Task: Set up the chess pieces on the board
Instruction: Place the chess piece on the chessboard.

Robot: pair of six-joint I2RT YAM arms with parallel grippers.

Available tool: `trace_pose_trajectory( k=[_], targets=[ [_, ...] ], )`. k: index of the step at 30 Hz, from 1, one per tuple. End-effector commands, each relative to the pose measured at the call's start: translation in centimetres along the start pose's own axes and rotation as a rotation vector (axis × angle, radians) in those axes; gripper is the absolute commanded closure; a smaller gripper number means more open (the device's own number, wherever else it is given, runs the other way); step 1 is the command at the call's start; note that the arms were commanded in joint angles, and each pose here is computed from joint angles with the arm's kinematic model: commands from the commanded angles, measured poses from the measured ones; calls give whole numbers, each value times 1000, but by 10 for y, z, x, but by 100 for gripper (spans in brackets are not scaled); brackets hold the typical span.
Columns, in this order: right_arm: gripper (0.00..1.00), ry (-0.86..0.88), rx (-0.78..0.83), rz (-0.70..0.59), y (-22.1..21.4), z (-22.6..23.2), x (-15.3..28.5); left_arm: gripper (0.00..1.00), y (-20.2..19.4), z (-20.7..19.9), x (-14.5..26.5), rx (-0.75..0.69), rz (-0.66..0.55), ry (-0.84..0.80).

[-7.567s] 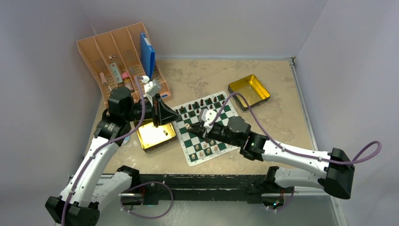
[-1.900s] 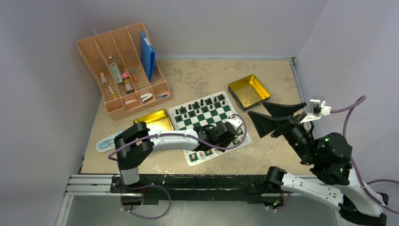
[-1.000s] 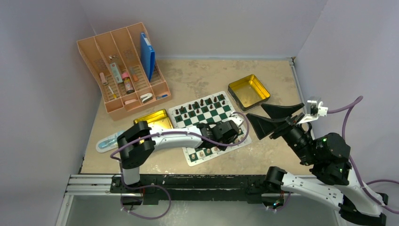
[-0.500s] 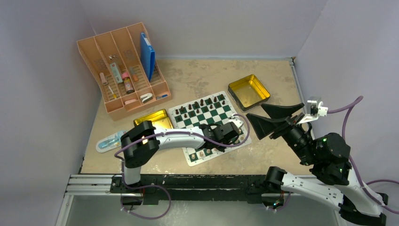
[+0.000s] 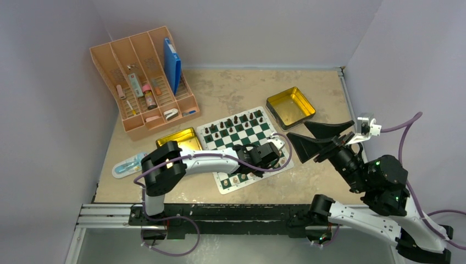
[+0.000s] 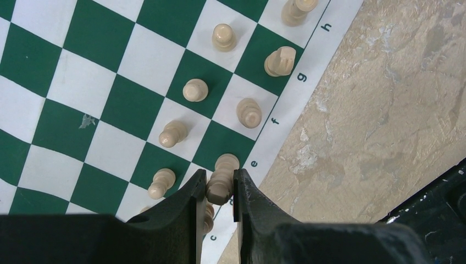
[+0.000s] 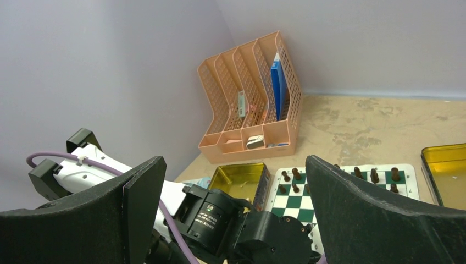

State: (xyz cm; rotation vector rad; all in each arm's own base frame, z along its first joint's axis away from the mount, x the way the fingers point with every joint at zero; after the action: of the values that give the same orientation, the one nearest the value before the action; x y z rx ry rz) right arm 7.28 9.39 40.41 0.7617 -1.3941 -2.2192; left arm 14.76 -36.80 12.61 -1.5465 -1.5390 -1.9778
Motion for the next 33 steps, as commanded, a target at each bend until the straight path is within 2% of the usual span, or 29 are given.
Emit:
trace_pose_trajectory(
  k=[1, 14, 22, 24, 33],
  targets=[
    [1, 28, -25, -54, 11, 3, 4, 82, 16, -10, 2, 2, -61, -34],
    [1, 29, -25, -62, 13, 2, 7, 81, 17, -10, -2, 0, -62, -18],
    [1, 23, -16, -59, 11, 0, 6, 65, 23, -11, 4, 12, -87, -5],
    [1, 16, -11, -55, 9, 0, 6, 58, 26, -12, 7, 17, -96, -22],
    [1, 12, 12, -46, 3, -2, 4, 57, 42, -15, 20, 39, -148, -21]
  ],
)
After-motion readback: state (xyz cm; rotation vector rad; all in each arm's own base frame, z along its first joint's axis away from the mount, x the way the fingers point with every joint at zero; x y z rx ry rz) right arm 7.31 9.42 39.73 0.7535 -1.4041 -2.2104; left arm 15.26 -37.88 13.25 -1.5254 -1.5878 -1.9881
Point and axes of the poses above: each gripper's point midway between its finger pads, its own x axis back along the fingers, its own z axis along the line the jaws close on, y = z × x, the point moved 9 cm from there along x, back along the fingers, and after that the axes turned 6 degrees about x, right-handed, at the moved point
